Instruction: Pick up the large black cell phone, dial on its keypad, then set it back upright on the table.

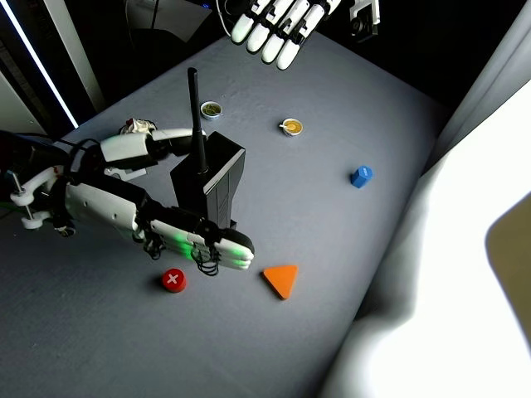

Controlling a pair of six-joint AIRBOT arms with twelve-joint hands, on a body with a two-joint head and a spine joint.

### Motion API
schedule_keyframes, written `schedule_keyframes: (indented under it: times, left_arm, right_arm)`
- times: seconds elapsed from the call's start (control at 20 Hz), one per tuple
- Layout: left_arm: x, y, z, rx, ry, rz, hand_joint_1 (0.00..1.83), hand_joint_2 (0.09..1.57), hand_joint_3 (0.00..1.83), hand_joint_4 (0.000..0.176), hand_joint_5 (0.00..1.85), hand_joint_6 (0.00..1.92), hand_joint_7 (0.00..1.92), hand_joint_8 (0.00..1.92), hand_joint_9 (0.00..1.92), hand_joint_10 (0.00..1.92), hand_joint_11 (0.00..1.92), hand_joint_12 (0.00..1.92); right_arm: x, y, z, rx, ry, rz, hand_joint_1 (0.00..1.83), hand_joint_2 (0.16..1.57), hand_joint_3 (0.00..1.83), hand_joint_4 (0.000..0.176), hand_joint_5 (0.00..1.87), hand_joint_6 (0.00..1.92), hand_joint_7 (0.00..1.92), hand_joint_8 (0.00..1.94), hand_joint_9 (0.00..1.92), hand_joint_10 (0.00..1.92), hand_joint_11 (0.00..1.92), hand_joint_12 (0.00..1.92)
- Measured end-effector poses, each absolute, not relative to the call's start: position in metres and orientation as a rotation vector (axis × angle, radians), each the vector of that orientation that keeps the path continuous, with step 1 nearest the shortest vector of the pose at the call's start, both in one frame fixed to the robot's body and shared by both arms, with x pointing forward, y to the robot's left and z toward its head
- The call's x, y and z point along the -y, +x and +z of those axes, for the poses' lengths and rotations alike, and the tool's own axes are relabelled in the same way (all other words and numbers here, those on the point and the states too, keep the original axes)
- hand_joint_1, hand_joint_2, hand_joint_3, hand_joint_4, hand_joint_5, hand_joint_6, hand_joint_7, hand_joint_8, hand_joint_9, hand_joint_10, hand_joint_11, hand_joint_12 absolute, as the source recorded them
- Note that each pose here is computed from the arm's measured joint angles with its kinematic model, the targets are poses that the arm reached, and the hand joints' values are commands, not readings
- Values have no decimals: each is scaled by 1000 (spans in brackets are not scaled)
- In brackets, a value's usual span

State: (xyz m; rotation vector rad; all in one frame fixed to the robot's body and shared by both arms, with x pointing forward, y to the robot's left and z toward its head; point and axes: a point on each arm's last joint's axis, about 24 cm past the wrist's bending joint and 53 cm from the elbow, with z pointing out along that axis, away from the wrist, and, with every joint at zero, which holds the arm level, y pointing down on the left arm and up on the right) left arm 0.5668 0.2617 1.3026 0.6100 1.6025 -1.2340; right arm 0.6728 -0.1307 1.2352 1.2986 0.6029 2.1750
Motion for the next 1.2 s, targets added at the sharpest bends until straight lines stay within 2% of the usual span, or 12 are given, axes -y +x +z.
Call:
schedule_keyframes:
  times: [0.25, 0.3, 0.4, 0.45, 0.55, 0.6, 0.65, 0.7, 0.8, 0.85, 1.1, 1.2]
  left_arm:
    - [-258, 568, 1301, -1603, 613, -1240, 388, 1021, 0, 0, 107, 3, 100, 2, 115, 3, 0, 377]
    - [-257, 568, 1301, -1602, 615, -1242, 382, 1020, 0, 0, 107, 3, 101, 2, 115, 2, 0, 371]
    - [-257, 569, 1301, -1603, 613, -1240, 373, 1020, 1, 0, 104, 1, 102, 1, 120, 1, 0, 390]
    - [-257, 569, 1301, -1603, 613, -1240, 359, 1026, 3, 0, 98, 0, 98, 0, 121, 1, 0, 381]
    - [-257, 569, 1301, -1603, 613, -1239, 370, 1026, 1, 0, 99, 0, 96, 0, 110, 0, 0, 356]
    - [-257, 569, 1301, -1603, 613, -1239, 390, 1025, 1, 0, 97, 0, 88, 0, 109, 0, 0, 352]
    - [-257, 569, 1301, -1603, 615, -1237, 388, 1029, 1, 0, 103, 1, 93, 2, 113, 1, 0, 337]
    - [-257, 569, 1301, -1602, 614, -1237, 397, 1024, 0, 0, 121, 5, 113, 5, 133, 6, 0, 370]
    - [-257, 569, 1301, -1602, 614, -1237, 391, 1024, 0, 0, 127, 6, 122, 7, 133, 4, 0, 377]
    - [-257, 569, 1301, -1602, 615, -1236, 356, 1032, 2, 0, 121, 2, 119, 4, 131, 2, 0, 402]
    - [-257, 569, 1301, -1598, 620, -1232, 351, 1031, 1, 0, 112, 1, 106, 2, 114, 1, 0, 354]
    - [-257, 569, 1301, -1598, 620, -1233, 398, 1043, 6, 0, 123, 2, 111, 1, 120, 1, 0, 372]
  right_arm:
    - [129, 677, 1237, -601, 1296, 2177, 1197, 983, 20, 0, 17, 0, 0, 0, 0, 0, 13, 15]
    - [128, 677, 1237, -601, 1294, 2179, 1221, 1001, 26, 0, 22, 2, 0, 0, 0, 0, 87, 50]
    - [126, 676, 1237, -603, 1299, 2183, 1309, 1027, 4, 0, 202, 12, 190, 9, 262, 5, 145, 645]
    - [125, 675, 1236, -604, 1304, 2187, 1359, 1054, 6, 0, 359, 19, 385, 25, 457, 35, 345, 813]
    - [123, 674, 1236, -606, 1304, 2189, 1410, 1125, 4, 0, 535, 18, 628, 30, 757, 76, 617, 791]
    - [123, 674, 1236, -607, 1309, 2188, 1671, 1106, 0, 0, 684, 47, 810, 68, 823, 838, 756, 1417]
    - [121, 672, 1235, -607, 1318, 2191, 1524, 1140, 0, 0, 626, 1024, 817, 900, 960, 975, 854, 1520]
    - [120, 671, 1236, -607, 1314, 2197, 1496, 1138, 0, 0, 684, 1143, 845, 1043, 979, 1019, 876, 1549]
    - [116, 669, 1235, -615, 1326, 2208, 1485, 1129, 1, 0, 963, 969, 936, 1014, 839, 1123, 700, 1646]
    - [113, 668, 1235, -624, 1318, 2211, 1486, 1120, 0, 0, 999, 937, 959, 953, 870, 1091, 699, 1644]
    - [114, 668, 1236, -628, 1314, 2210, 1489, 1107, 0, 0, 985, 969, 1015, 815, 914, 1042, 724, 1624]
    - [115, 668, 1238, -634, 1302, 2210, 1488, 1121, 1, 0, 924, 1029, 947, 912, 911, 1099, 720, 1636]
